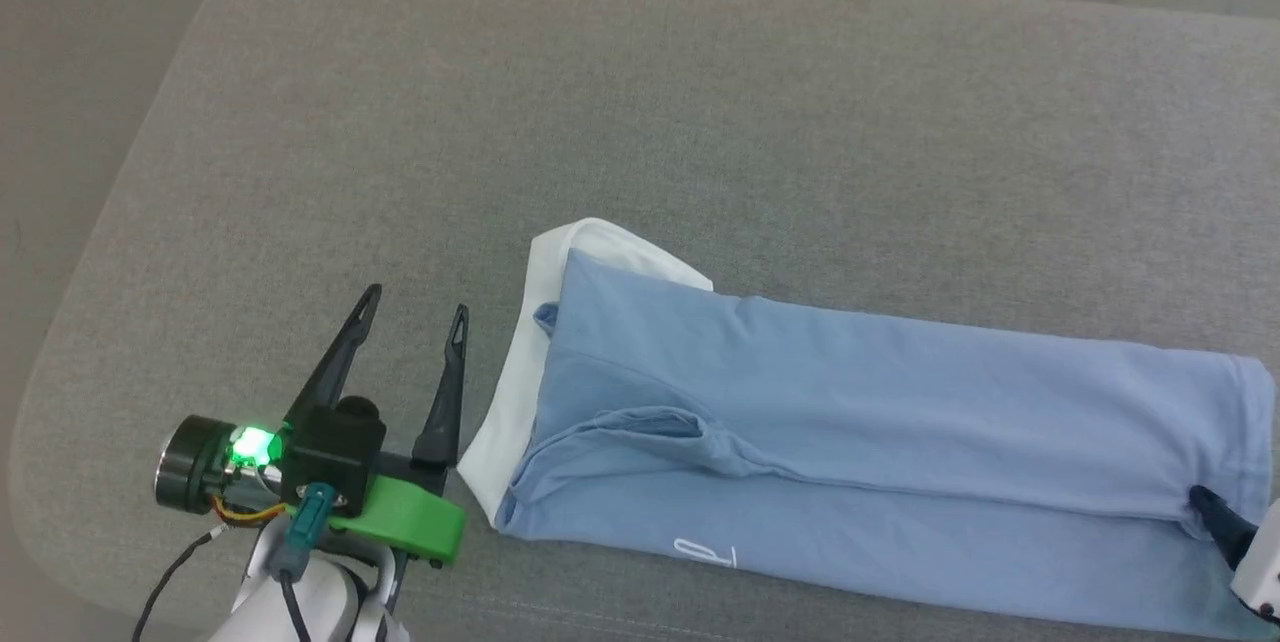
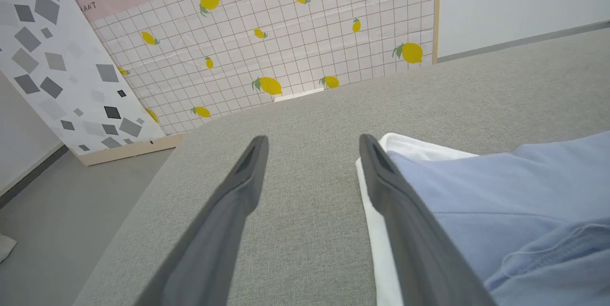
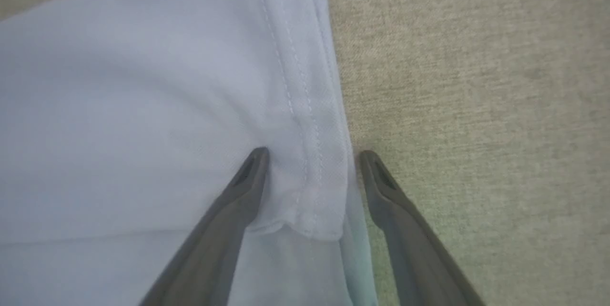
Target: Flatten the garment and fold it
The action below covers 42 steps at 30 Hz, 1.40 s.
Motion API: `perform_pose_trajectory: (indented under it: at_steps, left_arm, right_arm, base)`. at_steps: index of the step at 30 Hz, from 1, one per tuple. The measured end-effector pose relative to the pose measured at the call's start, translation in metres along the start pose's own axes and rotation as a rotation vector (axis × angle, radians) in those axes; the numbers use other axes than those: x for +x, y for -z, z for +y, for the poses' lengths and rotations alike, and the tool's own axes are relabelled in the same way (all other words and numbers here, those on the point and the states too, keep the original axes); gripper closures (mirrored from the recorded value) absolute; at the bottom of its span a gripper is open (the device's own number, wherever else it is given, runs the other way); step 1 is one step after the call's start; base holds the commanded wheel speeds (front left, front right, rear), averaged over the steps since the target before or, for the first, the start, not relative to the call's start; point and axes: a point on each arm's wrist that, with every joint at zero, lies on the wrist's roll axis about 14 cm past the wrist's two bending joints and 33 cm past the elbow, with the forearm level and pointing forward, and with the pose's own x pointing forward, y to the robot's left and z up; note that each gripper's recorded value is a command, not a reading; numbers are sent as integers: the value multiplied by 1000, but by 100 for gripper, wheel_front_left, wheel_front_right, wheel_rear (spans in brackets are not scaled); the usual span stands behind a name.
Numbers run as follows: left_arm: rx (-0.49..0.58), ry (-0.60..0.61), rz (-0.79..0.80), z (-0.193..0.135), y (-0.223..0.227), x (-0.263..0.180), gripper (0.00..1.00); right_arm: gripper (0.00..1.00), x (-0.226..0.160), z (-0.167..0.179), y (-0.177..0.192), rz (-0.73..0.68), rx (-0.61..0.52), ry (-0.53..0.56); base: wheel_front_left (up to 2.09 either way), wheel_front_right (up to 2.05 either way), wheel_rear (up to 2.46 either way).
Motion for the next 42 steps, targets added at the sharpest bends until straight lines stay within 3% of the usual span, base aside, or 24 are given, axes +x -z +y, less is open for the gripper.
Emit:
perform_pose_trajectory:
  at_steps: [1,2,4,11,16,27,29,36,42]
  left_arm:
    - [-1,-1,2,1,1,1,0]
    - [-2,-1,4,1,2,2,0]
    - [-5,-8,8,3,5,3,0]
    - [-12,-26,21,8,10,0,0]
    - [-15,-25,20,5,9,-5,0]
    - [-28,-4,-12,2,0,-4,0]
    - [-29,-3,-12,2,-1,-5,0]
    - [-33,-7,-11,3,-1,-12,0]
    - [-45,0,-28,0,-7,-17,0]
  right_arm:
    - [0,2,2,1,10,-2,-5]
    - [22,3,4,2,19,-5,-8]
    - [100,5,8,3,36,-11,-17]
    - [100,2,38,6,48,-29,-105]
    - [100,-8,34,-6,-34,-30,-104]
    - [100,-38,-73,-51,-190,-45,160]
    - [100,-41,-79,-53,-197,-48,173]
    - [100,-50,-56,-64,-236,-114,98]
    - [100,-65,-4,-67,-249,-216,-50]
  base:
    - [0,0,0]
    - [0,0,0]
    - [0,0,0]
    - [0,0,0]
    - [0,0,0]
    - [0,0,0]
    - [0,0,0]
    - [0,0,0]
    - [0,0,0]
